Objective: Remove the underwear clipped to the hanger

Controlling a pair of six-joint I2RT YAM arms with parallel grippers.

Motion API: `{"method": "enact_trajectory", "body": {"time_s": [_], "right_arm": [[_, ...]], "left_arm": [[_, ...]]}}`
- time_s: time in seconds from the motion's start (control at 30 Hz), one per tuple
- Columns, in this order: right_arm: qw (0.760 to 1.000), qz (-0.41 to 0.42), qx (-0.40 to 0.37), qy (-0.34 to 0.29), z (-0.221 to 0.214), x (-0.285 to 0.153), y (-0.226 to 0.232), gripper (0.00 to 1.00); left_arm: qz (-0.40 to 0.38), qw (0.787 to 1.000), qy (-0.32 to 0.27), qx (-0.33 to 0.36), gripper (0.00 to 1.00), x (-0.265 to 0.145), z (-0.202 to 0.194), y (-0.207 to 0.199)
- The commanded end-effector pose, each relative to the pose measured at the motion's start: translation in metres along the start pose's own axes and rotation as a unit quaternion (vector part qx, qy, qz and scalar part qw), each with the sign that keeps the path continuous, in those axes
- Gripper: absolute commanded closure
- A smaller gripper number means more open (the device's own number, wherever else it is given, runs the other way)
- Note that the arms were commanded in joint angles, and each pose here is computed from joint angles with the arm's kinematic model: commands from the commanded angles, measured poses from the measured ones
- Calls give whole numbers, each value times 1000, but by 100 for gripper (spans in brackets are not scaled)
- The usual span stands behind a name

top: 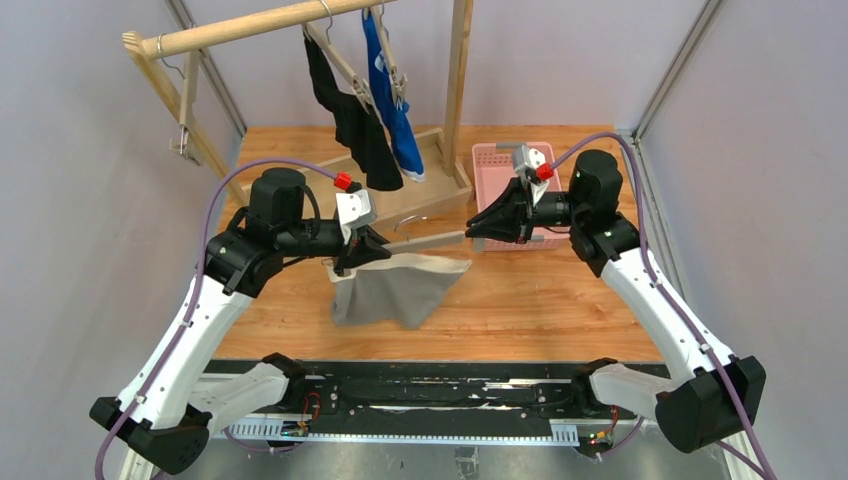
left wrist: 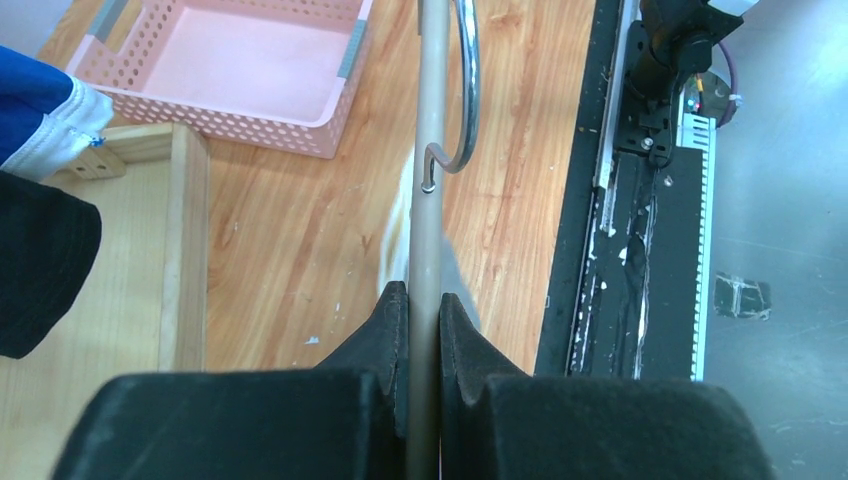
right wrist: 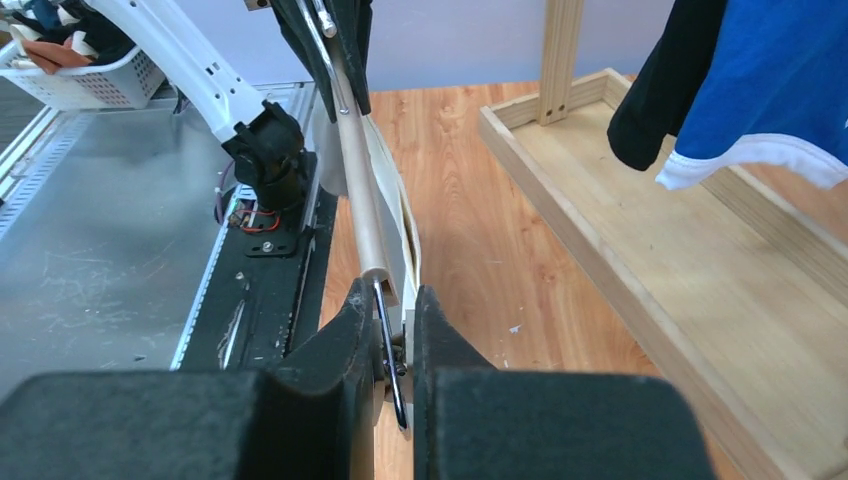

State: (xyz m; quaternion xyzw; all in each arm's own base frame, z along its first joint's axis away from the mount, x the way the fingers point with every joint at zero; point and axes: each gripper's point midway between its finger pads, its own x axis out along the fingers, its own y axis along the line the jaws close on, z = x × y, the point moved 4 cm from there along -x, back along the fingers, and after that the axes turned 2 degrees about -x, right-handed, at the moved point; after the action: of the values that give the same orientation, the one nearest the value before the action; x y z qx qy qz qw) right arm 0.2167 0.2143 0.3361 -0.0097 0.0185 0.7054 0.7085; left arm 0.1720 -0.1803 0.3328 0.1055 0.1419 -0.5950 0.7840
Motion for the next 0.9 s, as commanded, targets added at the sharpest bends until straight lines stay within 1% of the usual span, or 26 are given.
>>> {"method": "enact_trajectory", "body": {"time_s": [0.0,0.1,0.13,0.2,0.23,0.27,0.33,0.4,0.47,0.57,0.63,0.7,0.73,0.8,0.87], "right_arm": [[1000,-12,4,2,-2,-1,-4,99],[1000,-26,3,3,-1,-2,-7,98],[999,-35,4,4,-1,-3,-9,88],[999,-54,4,6,-1,-4,-12,59],[998,-67,4,6,0,-5,-15,50],[996,-83,4,7,0,-6,-18,45],[990,-141,5,8,2,-11,-29,40],[978,-208,8,7,5,-19,-42,34],[967,-256,13,3,8,-26,-49,27],[949,-315,18,-13,12,-38,-54,25],[943,-330,19,-28,13,-42,-50,24],[939,-339,24,-46,10,-45,-45,24],[935,-349,35,-57,8,-47,-44,24],[922,-371,82,-77,-1,-50,-43,26],[914,-378,119,-86,-11,-50,-42,30]], "left_arm": [[15,999,-31,26,100,-3,19,4],[17,999,-33,27,100,-3,20,4],[17,999,-31,25,100,-3,19,5],[17,999,-33,25,100,-3,20,5],[18,999,-33,26,100,-3,21,5],[18,999,-33,26,100,-3,21,5],[19,999,-33,25,100,-2,22,6],[24,999,-33,24,100,-2,23,8],[33,999,-32,21,100,-2,23,11],[54,998,-33,13,100,-3,23,16],[82,996,-39,6,100,-4,24,22],[108,992,-60,-11,100,-4,27,27],[119,990,-71,-22,100,-4,29,29],[134,985,-97,-39,100,-4,32,32],[137,981,-127,-46,100,-4,35,30]]}}
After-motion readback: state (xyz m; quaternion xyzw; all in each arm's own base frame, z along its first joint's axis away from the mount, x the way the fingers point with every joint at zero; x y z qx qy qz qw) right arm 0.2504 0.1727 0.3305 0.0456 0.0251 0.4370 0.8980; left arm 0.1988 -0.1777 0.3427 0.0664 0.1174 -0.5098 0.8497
